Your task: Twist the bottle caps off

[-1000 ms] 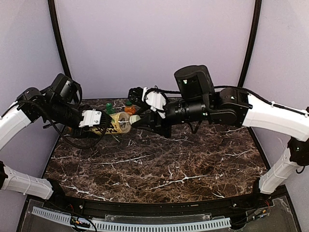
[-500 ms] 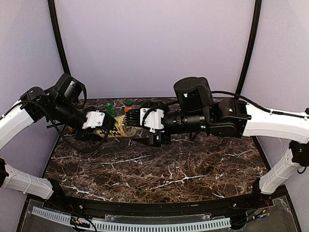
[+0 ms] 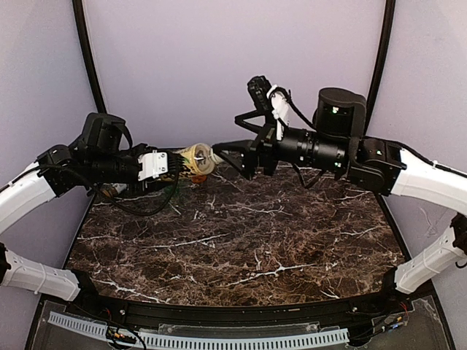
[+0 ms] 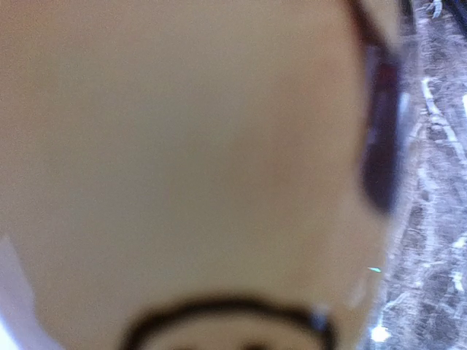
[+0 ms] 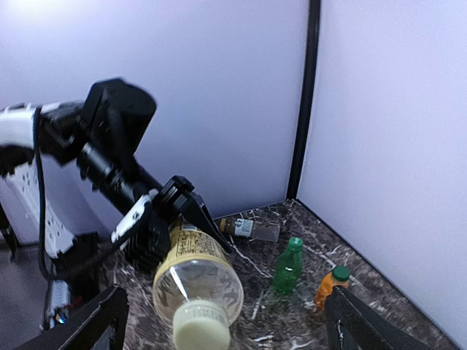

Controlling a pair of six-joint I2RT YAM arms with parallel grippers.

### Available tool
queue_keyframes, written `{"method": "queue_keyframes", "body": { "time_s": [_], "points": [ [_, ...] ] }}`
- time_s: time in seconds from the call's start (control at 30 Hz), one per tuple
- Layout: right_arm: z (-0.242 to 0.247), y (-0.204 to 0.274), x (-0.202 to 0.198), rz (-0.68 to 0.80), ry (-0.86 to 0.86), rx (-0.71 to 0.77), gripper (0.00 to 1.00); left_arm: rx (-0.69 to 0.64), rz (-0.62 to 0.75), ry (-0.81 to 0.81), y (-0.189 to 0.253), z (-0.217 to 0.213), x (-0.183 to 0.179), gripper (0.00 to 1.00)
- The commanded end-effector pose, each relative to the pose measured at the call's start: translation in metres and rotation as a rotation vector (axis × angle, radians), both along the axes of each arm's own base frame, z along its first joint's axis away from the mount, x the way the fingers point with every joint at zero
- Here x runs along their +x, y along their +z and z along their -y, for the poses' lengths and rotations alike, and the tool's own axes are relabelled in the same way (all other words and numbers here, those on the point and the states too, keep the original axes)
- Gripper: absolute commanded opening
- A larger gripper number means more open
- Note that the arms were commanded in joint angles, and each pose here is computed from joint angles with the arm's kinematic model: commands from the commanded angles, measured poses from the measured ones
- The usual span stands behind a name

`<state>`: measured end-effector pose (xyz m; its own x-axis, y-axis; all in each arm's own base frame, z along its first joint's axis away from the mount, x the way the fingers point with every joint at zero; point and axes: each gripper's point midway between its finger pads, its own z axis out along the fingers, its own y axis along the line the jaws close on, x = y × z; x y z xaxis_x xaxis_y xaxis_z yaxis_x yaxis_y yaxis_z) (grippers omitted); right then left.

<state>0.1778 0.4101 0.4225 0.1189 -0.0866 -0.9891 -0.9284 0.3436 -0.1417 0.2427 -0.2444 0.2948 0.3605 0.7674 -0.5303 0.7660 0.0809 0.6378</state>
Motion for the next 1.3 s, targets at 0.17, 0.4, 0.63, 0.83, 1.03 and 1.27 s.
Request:
{"method": "queue_keyframes", "body": {
  "time_s": [0.17,0.4,0.63,0.83,1.03,1.27],
  "points": [
    [-0.003,0.026,0.058,-0.602,-0.207,0.324,0.81,-0.051,0.557,0.326,0.067,-0.03,0.071,0.22],
    [-0.014,0.009,0.066,-0.678,-0.198,0.321,0.72,-0.01,0.586,0.337,0.06,-0.033,0.074,0.22],
    [-0.021,0.012,0.072,-0.688,-0.144,0.349,0.51,-0.011,0.583,0.322,0.06,-0.032,0.072,0.22],
    [-0.025,-0.006,0.08,-0.717,-0.171,0.328,0.54,-0.016,0.583,0.319,0.062,-0.031,0.071,0.22],
    [-0.023,-0.016,0.083,-0.721,-0.197,0.311,0.36,-0.02,0.579,0.315,0.062,-0.031,0.07,0.22],
    [-0.03,-0.019,0.076,-0.741,-0.144,0.284,0.12,-0.028,0.579,0.315,0.064,-0.03,0.069,0.21]
  ]
}}
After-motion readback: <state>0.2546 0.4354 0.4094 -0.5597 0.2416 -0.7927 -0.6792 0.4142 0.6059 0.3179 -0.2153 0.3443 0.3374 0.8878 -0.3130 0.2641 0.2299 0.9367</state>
